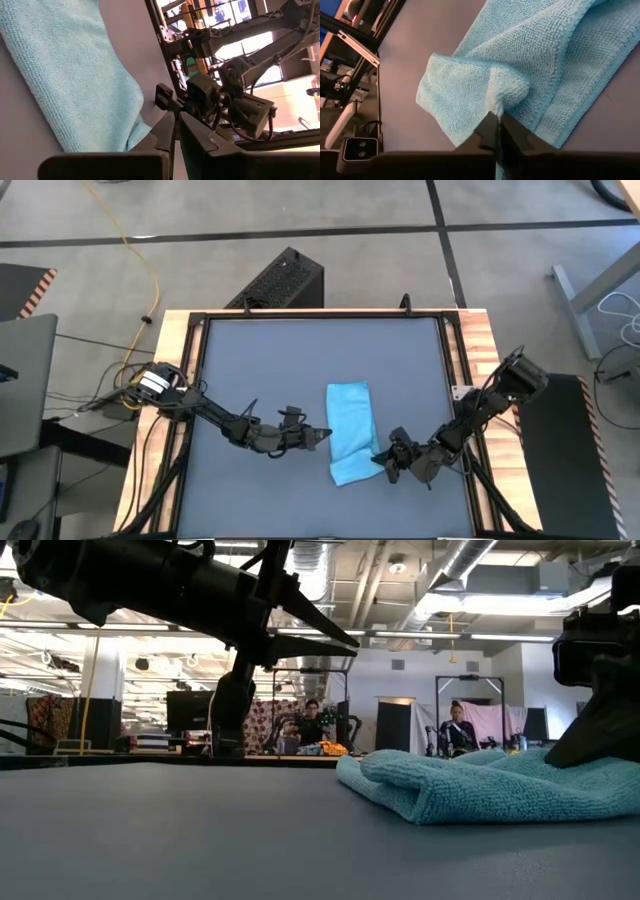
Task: Roll towel
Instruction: Roll the blue microfiber towel
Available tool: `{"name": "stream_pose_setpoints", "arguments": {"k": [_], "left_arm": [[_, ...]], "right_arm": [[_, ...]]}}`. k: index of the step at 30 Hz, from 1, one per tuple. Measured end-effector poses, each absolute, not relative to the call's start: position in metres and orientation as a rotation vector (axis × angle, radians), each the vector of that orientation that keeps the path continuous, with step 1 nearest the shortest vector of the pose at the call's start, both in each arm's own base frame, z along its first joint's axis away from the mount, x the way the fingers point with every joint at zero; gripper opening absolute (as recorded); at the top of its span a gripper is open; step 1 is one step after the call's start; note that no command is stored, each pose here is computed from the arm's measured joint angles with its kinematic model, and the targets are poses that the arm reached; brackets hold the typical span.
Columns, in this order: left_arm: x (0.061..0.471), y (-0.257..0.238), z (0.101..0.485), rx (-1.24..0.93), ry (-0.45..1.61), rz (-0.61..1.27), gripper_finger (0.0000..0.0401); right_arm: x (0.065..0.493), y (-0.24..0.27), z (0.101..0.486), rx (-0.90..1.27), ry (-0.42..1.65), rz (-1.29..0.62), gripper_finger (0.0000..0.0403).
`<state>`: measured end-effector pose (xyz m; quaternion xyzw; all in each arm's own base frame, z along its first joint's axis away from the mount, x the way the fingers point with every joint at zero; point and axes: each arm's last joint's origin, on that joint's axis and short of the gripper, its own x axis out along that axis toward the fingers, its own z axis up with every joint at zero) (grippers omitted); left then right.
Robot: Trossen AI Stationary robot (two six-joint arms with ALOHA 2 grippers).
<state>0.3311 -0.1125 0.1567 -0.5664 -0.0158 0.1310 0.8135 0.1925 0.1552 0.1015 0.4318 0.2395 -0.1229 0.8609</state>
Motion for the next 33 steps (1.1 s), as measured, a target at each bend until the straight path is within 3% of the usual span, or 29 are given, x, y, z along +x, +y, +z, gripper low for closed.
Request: {"name": "stream_pose_setpoints", "arguments": {"k": [16, 33], "left_arm": [[0.330, -0.115, 0.157, -1.210, -0.030, 0.271, 0.0013], [0.330, -0.114, 0.155, -1.193, -0.018, 0.286, 0.0013]], "right_arm": [[0.167, 0.183, 0.109, 0.854, 0.552, -0.119, 0.0014], [0.157, 0.192, 0.111, 0.824, 0.533, -0.102, 0.0019]]}}
